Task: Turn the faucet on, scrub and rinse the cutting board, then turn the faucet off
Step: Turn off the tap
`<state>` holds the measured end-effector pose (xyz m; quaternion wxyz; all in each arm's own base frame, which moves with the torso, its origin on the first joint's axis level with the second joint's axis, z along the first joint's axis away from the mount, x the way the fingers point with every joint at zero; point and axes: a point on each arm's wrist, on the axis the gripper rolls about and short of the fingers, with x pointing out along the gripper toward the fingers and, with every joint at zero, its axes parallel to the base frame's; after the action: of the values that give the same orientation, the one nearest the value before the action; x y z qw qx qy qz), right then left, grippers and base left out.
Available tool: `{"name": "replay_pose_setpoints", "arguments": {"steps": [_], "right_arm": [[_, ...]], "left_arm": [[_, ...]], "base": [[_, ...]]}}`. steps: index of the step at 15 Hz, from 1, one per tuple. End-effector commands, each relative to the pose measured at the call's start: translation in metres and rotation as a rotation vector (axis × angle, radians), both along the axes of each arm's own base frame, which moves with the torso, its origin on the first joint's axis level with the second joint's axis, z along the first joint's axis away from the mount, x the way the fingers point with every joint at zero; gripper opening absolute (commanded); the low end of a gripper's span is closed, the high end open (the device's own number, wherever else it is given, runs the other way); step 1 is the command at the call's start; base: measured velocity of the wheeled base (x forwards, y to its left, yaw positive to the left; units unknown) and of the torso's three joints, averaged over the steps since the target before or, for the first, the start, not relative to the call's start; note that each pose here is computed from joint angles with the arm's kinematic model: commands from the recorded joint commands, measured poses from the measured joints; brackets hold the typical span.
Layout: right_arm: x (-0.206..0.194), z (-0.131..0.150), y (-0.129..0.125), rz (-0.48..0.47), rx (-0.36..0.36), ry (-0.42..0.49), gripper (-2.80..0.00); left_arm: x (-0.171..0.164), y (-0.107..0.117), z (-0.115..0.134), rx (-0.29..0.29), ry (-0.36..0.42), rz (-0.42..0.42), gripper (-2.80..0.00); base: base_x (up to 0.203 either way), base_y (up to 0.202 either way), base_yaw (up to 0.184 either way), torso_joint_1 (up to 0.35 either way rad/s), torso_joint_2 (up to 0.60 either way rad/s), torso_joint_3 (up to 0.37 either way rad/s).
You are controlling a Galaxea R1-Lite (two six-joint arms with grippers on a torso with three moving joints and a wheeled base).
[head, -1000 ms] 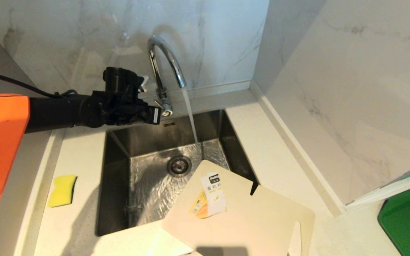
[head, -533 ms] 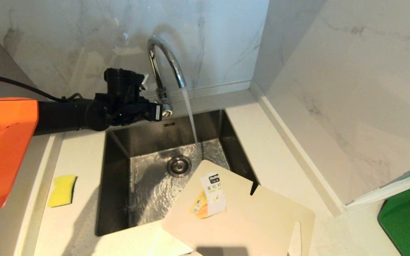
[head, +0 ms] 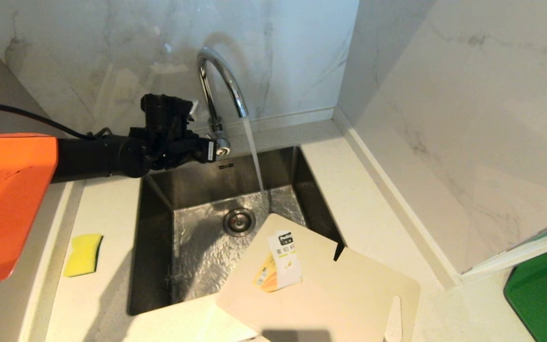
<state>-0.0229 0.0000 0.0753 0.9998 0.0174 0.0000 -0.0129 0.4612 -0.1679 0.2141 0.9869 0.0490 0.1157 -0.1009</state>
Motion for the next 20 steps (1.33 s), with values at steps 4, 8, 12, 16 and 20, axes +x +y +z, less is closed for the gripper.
{"name": "replay_pose_setpoints", "arguments": {"steps": [4, 8, 12, 16, 20], "right_arm": [[0.000, 0.000, 0.000, 0.000, 0.000, 0.003, -2.80], [0.000, 0.000, 0.000, 0.000, 0.000, 0.001, -2.80], [0.000, 0.000, 0.000, 0.000, 0.000, 0.003, -2.80], [0.000, 0.000, 0.000, 0.001, 0.000, 0.003, -2.80], [0.000, 0.000, 0.000, 0.000, 0.000, 0.003, -2.80]], "left_arm": [[0.003, -0.001, -0.002, 0.006, -0.016, 0.000, -2.80], [0.007, 0.000, 0.001, -0.004, -0.078, 0.003, -2.80], [0.012, 0.002, -0.004, 0.026, -0.106, 0.003, -2.80], [0.016, 0.006, -0.009, 0.023, -0.118, 0.012, -2.80], [0.021, 0.008, -0.006, 0.010, -0.195, 0.020, -2.80]], "base": [[0.000, 0.000, 0.000, 0.000, 0.00, 0.000], [0.000, 0.000, 0.000, 0.000, 0.00, 0.000], [0.000, 0.000, 0.000, 0.000, 0.00, 0.000], [0.000, 0.000, 0.000, 0.000, 0.00, 0.000], [0.000, 0.000, 0.000, 0.000, 0.00, 0.000]]}}
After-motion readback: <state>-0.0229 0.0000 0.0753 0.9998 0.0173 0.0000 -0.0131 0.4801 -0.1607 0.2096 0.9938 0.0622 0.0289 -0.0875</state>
